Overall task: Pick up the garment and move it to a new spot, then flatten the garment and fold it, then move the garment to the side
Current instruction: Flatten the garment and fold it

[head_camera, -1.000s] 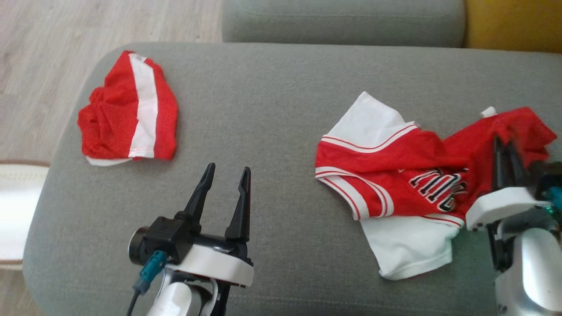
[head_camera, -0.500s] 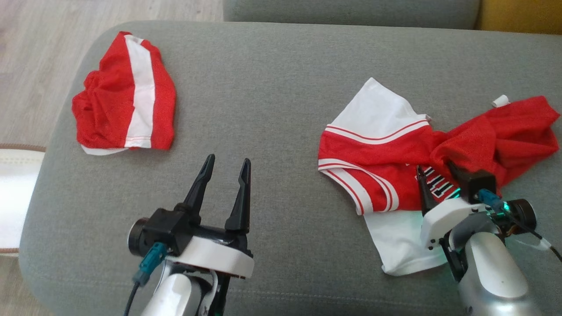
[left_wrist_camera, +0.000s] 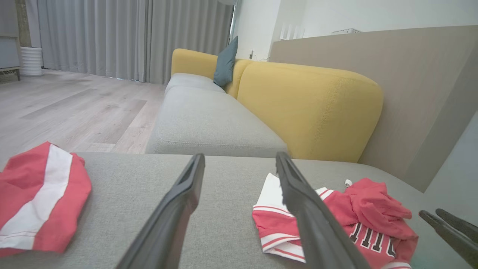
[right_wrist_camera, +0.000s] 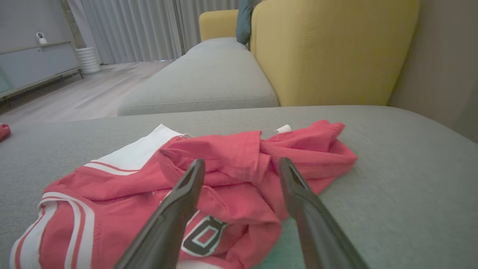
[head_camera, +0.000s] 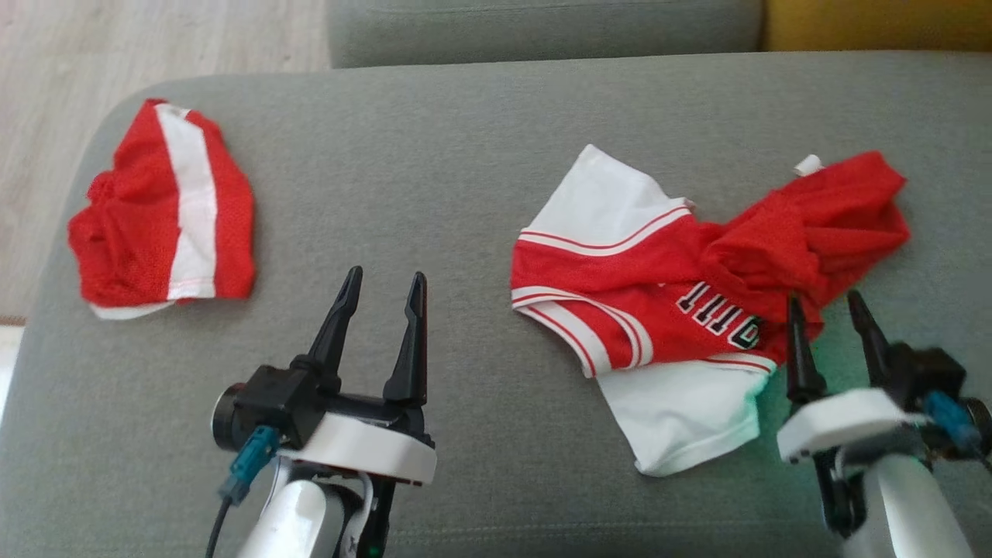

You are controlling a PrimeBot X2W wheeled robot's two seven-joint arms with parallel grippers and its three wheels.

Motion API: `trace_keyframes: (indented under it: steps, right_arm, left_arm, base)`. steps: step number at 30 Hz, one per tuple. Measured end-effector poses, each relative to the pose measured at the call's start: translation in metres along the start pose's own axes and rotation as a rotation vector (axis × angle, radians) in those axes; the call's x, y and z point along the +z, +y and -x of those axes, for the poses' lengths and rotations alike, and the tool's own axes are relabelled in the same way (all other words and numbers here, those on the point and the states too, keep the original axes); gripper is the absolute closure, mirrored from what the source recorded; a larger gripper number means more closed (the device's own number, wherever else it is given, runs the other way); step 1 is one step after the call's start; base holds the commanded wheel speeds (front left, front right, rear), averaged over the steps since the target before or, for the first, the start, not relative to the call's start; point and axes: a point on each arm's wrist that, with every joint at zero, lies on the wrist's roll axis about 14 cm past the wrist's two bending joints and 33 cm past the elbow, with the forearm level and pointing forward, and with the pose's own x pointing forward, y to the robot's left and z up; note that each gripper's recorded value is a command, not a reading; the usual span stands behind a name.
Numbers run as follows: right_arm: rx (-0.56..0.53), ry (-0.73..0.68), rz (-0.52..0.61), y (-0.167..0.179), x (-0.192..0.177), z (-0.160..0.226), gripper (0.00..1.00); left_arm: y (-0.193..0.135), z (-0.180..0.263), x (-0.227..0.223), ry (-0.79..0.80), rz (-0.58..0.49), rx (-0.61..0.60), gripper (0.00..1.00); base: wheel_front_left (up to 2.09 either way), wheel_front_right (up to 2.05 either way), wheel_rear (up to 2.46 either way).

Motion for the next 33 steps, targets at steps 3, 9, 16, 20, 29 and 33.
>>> trace_keyframes:
  steps: [3,9,16,20,29,33]
  right_arm:
    - [-0.022,-0.035,-0.015,-0.007,0.004,0.018,0.0]
    - [-0.018,-0.045,-0.036,-0.004,0.0,0.042,0.0]
    - [0.081,-0.085,-0.035,0.028,0.013,0.036,0.0]
    - [0.255,-0.021,-0.01,0.086,0.003,0.036,0.0]
    - [0.453,0.219,0.224,0.14,-0.047,0.024,0.0]
    - [0.476,0.268,0.32,0.143,-0.06,0.016,0.0]
  left_arm:
    - [-0.008,-0.003,0.001,-0.005,0.005,-0.025,0.0]
    - [-0.016,-0.005,0.001,-0.005,0.011,-0.051,0.0]
    - [-0.01,-0.002,0.001,-0.005,0.006,-0.037,0.0]
    - [-0.002,0.001,0.002,-0.005,0.001,-0.012,0.0]
    - [0.015,0.01,0.001,0.003,-0.012,0.045,0.0]
    - [0.021,0.013,0.002,0.004,-0.016,0.068,0.0]
  base:
    - [0.0,0.0,0.0]
    - [0.0,0.0,0.0]
    - [0.0,0.0,0.0]
    - [0.0,0.0,0.0]
    - [0.0,0.0,0.0]
    - [0.0,0.0,0.0]
